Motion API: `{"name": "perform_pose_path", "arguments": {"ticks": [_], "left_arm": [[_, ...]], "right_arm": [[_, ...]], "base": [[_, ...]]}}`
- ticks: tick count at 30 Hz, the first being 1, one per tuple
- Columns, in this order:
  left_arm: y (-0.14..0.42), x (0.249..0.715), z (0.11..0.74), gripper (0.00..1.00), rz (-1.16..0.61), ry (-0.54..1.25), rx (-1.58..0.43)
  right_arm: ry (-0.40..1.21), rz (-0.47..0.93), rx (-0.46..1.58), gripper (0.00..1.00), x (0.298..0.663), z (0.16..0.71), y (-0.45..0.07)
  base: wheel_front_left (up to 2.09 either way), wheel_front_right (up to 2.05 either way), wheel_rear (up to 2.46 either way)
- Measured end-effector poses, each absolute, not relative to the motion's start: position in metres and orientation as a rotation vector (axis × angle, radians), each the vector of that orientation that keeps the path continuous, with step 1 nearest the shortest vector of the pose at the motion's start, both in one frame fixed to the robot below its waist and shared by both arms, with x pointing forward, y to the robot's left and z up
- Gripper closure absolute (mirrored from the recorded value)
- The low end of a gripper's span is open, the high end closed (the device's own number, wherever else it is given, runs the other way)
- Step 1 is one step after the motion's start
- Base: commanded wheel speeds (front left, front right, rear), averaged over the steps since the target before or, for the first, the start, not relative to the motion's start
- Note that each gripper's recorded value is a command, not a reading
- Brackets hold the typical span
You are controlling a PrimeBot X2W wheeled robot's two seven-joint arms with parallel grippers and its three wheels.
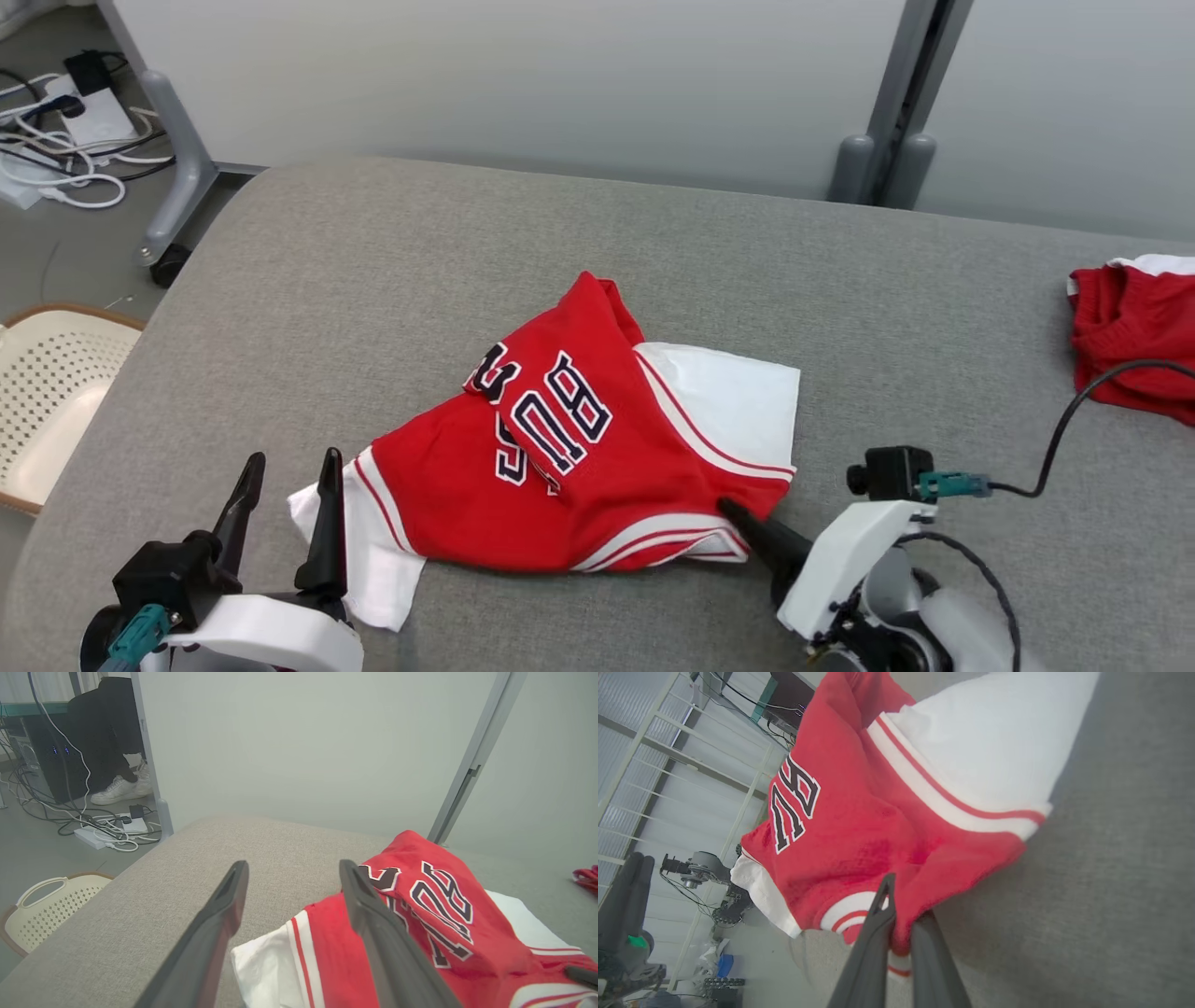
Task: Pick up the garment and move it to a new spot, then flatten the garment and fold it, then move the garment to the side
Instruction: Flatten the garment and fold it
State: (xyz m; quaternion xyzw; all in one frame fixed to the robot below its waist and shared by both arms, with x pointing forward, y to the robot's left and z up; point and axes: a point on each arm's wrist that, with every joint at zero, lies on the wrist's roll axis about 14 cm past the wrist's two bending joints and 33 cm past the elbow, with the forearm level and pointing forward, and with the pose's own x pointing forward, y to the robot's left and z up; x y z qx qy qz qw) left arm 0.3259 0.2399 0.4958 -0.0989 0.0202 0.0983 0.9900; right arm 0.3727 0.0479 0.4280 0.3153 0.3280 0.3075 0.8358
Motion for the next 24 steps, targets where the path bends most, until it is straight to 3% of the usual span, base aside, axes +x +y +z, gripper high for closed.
{"name": "perform_pose_path", "arguments": {"ticks": [11,24], "left_arm": [[0.206,0.358,0.501,0.00,0.066,0.042,-0.182],[0.182,0.378,0.499,0.00,-0.012,0.055,-0.187]], "right_arm": [[0.480,0.455,0.401,1.00,0.421,0.466,-0.092],[0.510,0.215,0.137,1.00,0.421,0.461,-0.213]], "base": [[0.00,0.00,0.00],[0.00,0.00,0.00]]}}
